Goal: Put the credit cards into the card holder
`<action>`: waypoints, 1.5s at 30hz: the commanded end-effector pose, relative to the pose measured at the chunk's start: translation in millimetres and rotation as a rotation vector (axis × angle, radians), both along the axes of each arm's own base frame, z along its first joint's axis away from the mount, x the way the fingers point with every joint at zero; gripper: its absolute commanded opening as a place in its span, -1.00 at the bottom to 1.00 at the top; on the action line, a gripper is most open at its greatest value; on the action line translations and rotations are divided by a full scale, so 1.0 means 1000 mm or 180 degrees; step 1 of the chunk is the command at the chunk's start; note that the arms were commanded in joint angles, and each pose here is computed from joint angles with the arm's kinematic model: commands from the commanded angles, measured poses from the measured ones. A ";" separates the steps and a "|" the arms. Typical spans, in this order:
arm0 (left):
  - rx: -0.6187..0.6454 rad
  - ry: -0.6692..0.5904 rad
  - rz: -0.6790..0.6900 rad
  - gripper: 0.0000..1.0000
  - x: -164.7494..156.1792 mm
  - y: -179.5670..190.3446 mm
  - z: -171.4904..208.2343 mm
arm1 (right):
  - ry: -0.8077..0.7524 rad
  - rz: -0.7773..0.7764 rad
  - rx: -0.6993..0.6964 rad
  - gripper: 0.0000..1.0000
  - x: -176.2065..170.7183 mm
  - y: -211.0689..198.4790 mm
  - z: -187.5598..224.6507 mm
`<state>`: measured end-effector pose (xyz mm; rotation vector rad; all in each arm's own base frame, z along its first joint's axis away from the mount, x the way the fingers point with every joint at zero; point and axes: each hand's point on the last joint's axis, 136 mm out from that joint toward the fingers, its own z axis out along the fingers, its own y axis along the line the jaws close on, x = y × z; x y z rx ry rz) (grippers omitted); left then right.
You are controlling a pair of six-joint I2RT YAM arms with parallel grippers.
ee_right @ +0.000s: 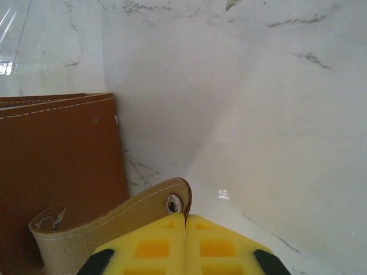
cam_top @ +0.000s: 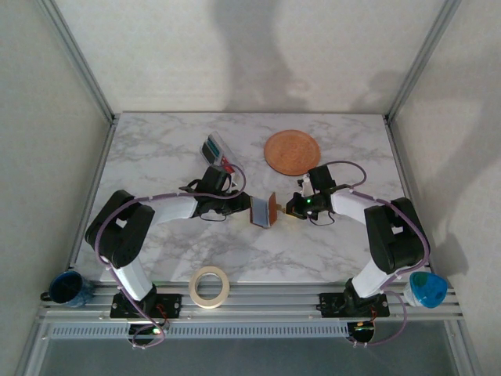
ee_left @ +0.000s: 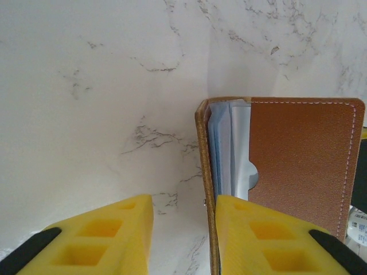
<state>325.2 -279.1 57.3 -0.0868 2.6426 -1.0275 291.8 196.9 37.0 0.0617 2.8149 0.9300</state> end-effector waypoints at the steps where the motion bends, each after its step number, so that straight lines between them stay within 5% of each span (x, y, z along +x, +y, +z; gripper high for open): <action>1: -0.0155 -0.0050 -0.0056 -0.31 0.001 -0.010 0.012 | 0.0077 0.0030 0.0068 -1.00 -0.005 0.005 -0.002; 10: -0.0120 -0.0024 -0.0036 -0.22 0.002 -0.009 0.008 | 0.0089 0.0042 0.0015 -1.00 -0.007 0.003 -0.003; 13: -0.0107 -0.0020 -0.0032 0.15 0.001 -0.008 0.007 | 0.0081 0.0045 0.0005 -1.00 -0.007 0.002 -0.003; 16: -0.0083 -0.0034 -0.0020 0.18 0.002 -0.007 0.008 | 0.0087 0.0048 0.0006 -1.00 -0.007 0.003 -0.003; 25: -0.0010 -0.0053 -0.0007 -0.63 0.003 -0.004 0.008 | 0.0102 0.0050 -0.0008 -1.00 -0.007 0.002 -0.005; 32: 0.0028 -0.0110 -0.0005 -0.72 0.002 0.000 0.015 | 0.0112 0.0056 -0.0054 -1.00 -0.007 0.001 -0.007; 33: 0.0040 -0.0105 -0.0010 -0.79 0.001 0.001 0.015 | 0.0110 0.0063 -0.0093 -0.91 -0.006 0.000 -0.008; 36: 0.0098 -0.0068 -0.0020 -0.89 -0.002 0.003 0.013 | 0.0082 0.0131 -0.0227 -0.18 -0.006 -0.003 -0.005; 38: 0.0144 -0.0051 0.0002 -0.90 -0.003 0.006 0.012 | -0.0002 0.0161 -0.0305 0.07 -0.005 -0.004 0.001; 45: 0.0275 -0.0044 0.0086 -0.91 -0.008 0.018 0.015 | -0.0417 0.0098 -0.0873 0.33 -0.013 -0.033 0.033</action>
